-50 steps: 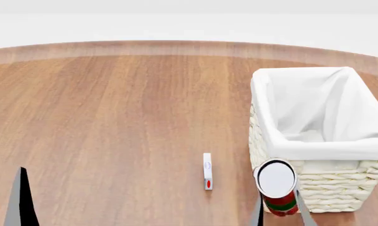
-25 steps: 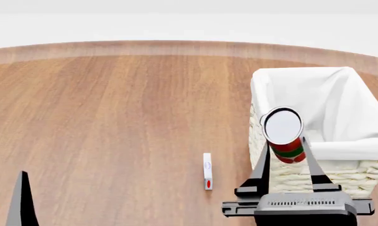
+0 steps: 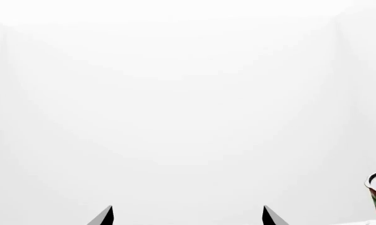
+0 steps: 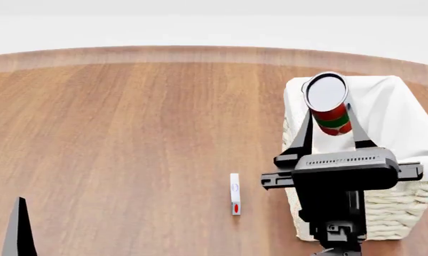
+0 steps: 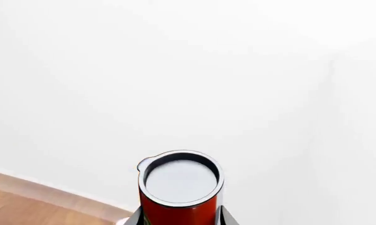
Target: Pick up the tomato sauce, and put it in the basket.
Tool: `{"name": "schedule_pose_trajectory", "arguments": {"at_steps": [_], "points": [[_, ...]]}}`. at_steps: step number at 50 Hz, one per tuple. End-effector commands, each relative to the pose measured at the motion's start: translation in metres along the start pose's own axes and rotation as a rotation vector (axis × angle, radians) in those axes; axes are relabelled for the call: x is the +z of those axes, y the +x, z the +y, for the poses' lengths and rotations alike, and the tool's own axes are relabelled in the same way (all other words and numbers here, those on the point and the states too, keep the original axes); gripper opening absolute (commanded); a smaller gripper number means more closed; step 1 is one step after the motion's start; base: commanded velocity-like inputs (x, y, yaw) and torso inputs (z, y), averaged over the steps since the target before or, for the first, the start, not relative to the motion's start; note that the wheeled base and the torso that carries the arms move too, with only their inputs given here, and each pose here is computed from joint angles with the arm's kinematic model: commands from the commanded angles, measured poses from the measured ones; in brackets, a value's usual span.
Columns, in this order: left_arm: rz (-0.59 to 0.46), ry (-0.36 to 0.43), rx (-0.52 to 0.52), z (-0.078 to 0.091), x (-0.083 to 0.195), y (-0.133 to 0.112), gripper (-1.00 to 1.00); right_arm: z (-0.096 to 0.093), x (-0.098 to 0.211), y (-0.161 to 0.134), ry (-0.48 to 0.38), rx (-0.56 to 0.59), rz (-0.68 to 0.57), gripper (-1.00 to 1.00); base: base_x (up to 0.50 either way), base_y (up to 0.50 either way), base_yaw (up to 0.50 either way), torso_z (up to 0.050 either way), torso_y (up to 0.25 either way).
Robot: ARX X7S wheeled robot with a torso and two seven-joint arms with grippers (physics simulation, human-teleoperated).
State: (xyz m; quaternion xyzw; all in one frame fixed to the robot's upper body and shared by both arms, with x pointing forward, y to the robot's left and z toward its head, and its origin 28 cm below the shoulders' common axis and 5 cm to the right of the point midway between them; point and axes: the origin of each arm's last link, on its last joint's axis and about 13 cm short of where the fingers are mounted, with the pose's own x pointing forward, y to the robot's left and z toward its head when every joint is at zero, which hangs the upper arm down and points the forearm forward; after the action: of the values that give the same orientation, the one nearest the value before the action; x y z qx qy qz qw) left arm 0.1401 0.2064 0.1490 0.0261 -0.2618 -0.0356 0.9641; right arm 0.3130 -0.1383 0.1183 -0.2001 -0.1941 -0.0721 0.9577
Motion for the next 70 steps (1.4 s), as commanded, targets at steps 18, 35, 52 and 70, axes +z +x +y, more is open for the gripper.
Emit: {"name": "schedule_pose_trajectory", "arguments": {"at_steps": [18,35,52,70], "points": [[-0.014,0.004,0.014,0.004,0.007,-0.005,1.00,-0.012,-0.037,0.090,0.032,-0.073,0.128,-1.00,0.00,0.00,0.00,0.000,0.001],[-0.022,-0.008,0.011,0.006,0.020,-0.007,1.00,-0.034,0.011,0.133,0.273,0.099,0.641,-1.00,0.00,0.00,0.00,0.000,0.001],[-0.019,-0.001,0.017,0.007,0.021,-0.007,1.00,-0.046,0.016,0.130,0.343,0.053,0.816,-1.00,0.00,0.00,0.00,0.000,0.000],[-0.007,0.005,0.014,0.006,0.020,-0.010,1.00,-0.041,0.001,0.117,0.333,0.082,0.891,-1.00,0.00,0.00,0.00,0.000,0.001]]}}
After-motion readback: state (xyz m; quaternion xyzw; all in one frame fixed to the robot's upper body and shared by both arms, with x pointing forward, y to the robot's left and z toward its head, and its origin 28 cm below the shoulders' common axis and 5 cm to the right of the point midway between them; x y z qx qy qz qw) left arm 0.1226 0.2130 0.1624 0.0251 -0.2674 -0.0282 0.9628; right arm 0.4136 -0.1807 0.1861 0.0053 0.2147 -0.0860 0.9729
